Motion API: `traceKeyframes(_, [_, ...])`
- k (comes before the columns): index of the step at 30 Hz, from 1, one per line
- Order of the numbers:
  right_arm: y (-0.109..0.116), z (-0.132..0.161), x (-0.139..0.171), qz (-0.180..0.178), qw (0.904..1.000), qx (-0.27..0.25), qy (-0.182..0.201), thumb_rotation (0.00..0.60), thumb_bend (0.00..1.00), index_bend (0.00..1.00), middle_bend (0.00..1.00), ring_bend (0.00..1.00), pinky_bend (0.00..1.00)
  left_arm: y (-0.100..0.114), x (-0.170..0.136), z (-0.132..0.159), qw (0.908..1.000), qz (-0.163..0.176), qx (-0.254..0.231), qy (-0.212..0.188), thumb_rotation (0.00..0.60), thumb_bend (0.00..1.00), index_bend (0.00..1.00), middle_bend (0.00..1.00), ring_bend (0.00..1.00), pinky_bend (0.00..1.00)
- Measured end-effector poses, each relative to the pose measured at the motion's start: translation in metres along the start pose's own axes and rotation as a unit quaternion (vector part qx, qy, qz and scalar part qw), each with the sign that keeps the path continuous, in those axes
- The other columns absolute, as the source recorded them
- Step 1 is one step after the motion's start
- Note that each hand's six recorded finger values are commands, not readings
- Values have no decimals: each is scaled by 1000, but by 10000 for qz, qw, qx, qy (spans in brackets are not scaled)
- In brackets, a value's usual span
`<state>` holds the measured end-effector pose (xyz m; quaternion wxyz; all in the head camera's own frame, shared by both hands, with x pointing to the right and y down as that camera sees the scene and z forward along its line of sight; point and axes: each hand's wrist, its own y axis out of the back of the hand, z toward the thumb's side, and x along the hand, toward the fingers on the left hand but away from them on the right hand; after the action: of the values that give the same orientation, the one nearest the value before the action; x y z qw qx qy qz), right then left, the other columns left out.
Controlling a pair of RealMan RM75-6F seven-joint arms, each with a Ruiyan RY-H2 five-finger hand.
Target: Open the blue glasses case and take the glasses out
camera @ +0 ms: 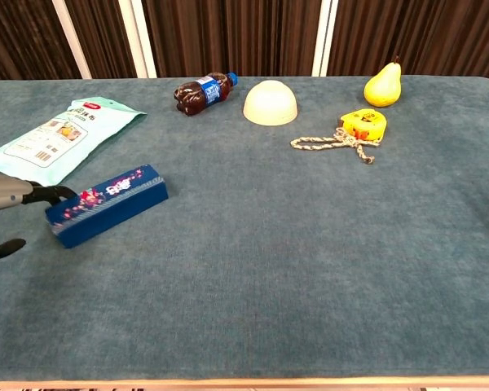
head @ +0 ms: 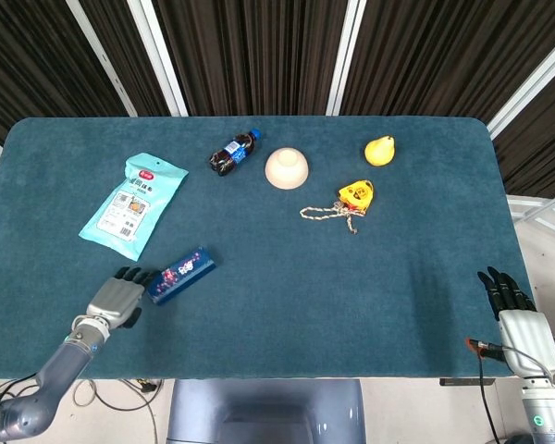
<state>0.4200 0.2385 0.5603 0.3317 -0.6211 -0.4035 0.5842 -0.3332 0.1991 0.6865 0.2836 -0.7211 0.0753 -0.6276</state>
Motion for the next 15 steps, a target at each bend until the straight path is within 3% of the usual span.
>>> traceKeyframes(15, [0,0,0,-3,10000,-8,-7,600,123,0,0,0,208,-7,-41,61,9932,35,22,-1161,600,517,0,161,0,30])
